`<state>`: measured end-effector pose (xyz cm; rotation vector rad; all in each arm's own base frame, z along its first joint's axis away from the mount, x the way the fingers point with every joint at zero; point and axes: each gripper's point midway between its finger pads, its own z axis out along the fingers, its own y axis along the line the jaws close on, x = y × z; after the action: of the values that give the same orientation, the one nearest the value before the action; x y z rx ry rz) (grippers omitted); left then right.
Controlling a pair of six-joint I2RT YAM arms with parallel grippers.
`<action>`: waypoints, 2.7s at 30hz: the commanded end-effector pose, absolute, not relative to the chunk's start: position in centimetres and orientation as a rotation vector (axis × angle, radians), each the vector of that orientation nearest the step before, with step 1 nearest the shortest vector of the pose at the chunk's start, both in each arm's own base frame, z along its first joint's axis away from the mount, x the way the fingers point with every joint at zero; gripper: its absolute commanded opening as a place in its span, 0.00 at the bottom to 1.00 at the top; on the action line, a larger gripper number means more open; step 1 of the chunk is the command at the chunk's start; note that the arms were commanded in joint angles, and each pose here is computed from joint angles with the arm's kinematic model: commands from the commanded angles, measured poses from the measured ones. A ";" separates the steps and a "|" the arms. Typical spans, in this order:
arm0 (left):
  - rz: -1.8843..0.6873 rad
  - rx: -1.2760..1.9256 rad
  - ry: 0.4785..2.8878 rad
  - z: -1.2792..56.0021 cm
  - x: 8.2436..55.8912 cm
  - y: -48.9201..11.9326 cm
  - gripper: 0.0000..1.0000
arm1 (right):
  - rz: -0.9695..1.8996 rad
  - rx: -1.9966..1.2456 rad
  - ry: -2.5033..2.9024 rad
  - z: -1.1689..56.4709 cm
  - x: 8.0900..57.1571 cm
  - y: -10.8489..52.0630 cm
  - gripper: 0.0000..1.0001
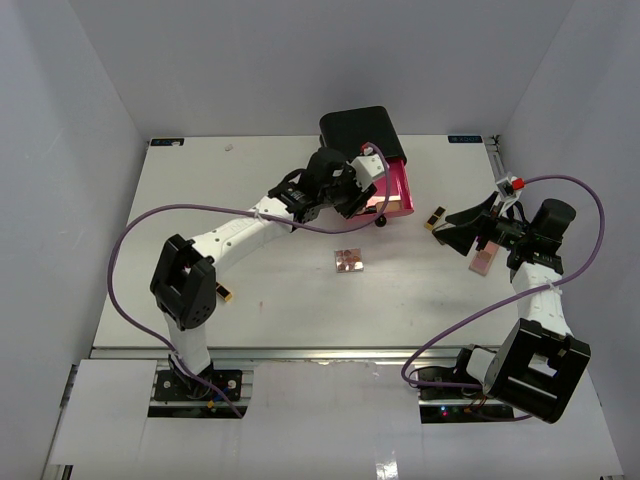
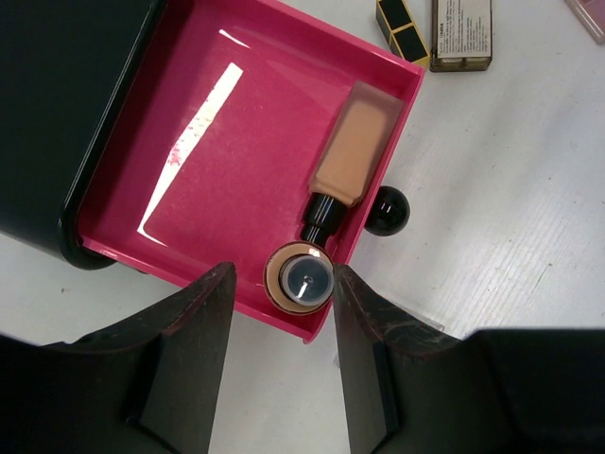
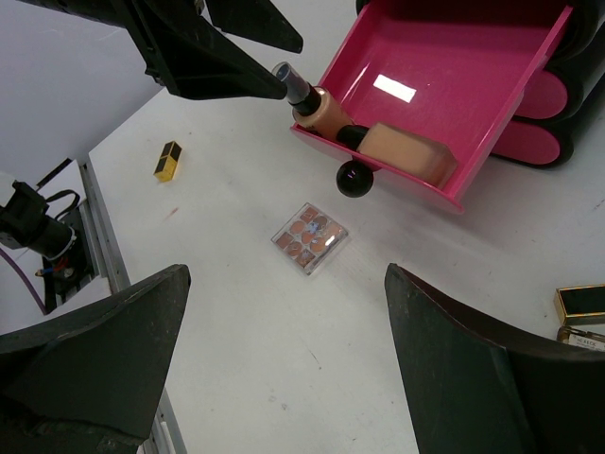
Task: Organize the makeup
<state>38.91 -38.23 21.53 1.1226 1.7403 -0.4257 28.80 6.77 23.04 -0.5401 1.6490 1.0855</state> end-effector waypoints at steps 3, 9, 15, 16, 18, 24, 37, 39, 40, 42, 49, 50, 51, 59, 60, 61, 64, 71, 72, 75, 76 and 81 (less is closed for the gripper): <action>-0.451 1.109 1.704 23.1 39.5 -39.1 0.50 | 1.087 -0.572 1.625 23.4 28.7 6.8 0.90; -0.412 1.098 1.710 22.9 40.2 -38.9 0.43 | 1.086 -0.571 1.624 23.4 28.7 6.7 0.90; -0.371 1.072 1.705 23.5 41.4 -38.6 0.36 | 1.087 -0.572 1.624 23.5 28.6 6.8 0.90; -0.368 1.066 1.708 23.4 41.7 -38.5 0.35 | 1.087 -0.572 1.624 23.5 28.6 6.8 0.90; -0.370 1.053 1.702 23.8 42.1 -38.5 0.32 | 1.088 -0.571 1.625 23.4 28.6 6.8 0.90; -0.386 1.027 1.705 24.2 43.6 -38.6 0.31 | 1.086 -0.573 1.623 23.5 28.6 6.7 0.90; -0.408 1.068 1.722 22.9 45.4 -40.4 0.31 | 1.088 -0.569 1.626 23.4 28.7 6.7 0.90; -0.414 1.073 1.722 22.8 45.5 -40.6 0.31 | 1.089 -0.570 1.625 23.4 28.7 6.7 0.90; -0.416 1.073 1.724 22.7 45.5 -40.7 0.31 | 1.089 -0.567 1.627 23.4 28.7 6.7 0.90; -0.423 1.075 1.728 22.5 45.5 -40.8 0.30 | 1.088 -0.569 1.626 23.4 28.7 6.7 0.90; -0.520 0.988 1.718 24.7 44.8 -41.4 0.23 | 1.090 -0.569 1.625 23.4 28.7 6.7 0.90; -0.529 0.959 1.709 25.4 44.9 -41.4 0.22 | 1.091 -0.569 1.626 23.4 28.7 6.7 0.90; -0.537 0.930 1.699 26.1 44.9 -41.4 0.22 | 1.092 -0.567 1.627 23.4 28.7 6.7 0.90; -0.746 0.592 1.709 28.9 45.9 -38.5 0.18 | 1.090 -0.569 1.624 23.5 28.6 6.6 0.90; -0.762 0.567 1.706 29.2 46.1 -37.9 0.18 | 1.090 -0.570 1.623 23.5 28.6 6.6 0.90; -0.788 0.532 1.702 29.3 46.2 -37.6 0.17 | 1.090 -0.571 1.623 23.5 28.5 6.6 0.90; -0.860 0.450 1.689 29.1 46.6 -36.8 0.16 | 1.088 -0.571 1.622 23.6 28.5 6.6 0.90; -1.040 0.395 1.662 29.4 46.2 -38.2 0.15 | 1.088 -0.571 1.620 23.6 28.5 6.5 0.90; -1.064 0.388 1.662 29.4 46.1 -38.5 0.15 | 1.088 -0.570 1.621 23.6 28.5 6.5 0.90; -1.138 0.367 1.657 29.3 46.0 -39.1 0.14 | 1.089 -0.572 1.620 23.6 28.5 6.5 0.90; -1.163 0.360 1.657 29.2 45.8 -39.3 0.14 | 1.089 -0.572 1.620 23.6 28.5 6.5 0.90; -1.254 0.299 1.666 28.3 45.8 -40.0 0.13 | 1.091 -0.572 1.620 23.6 28.5 6.5 0.90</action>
<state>46.41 -38.97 26.70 0.3444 1.7318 -1.1097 28.76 6.47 22.99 -0.5335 1.6484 1.0917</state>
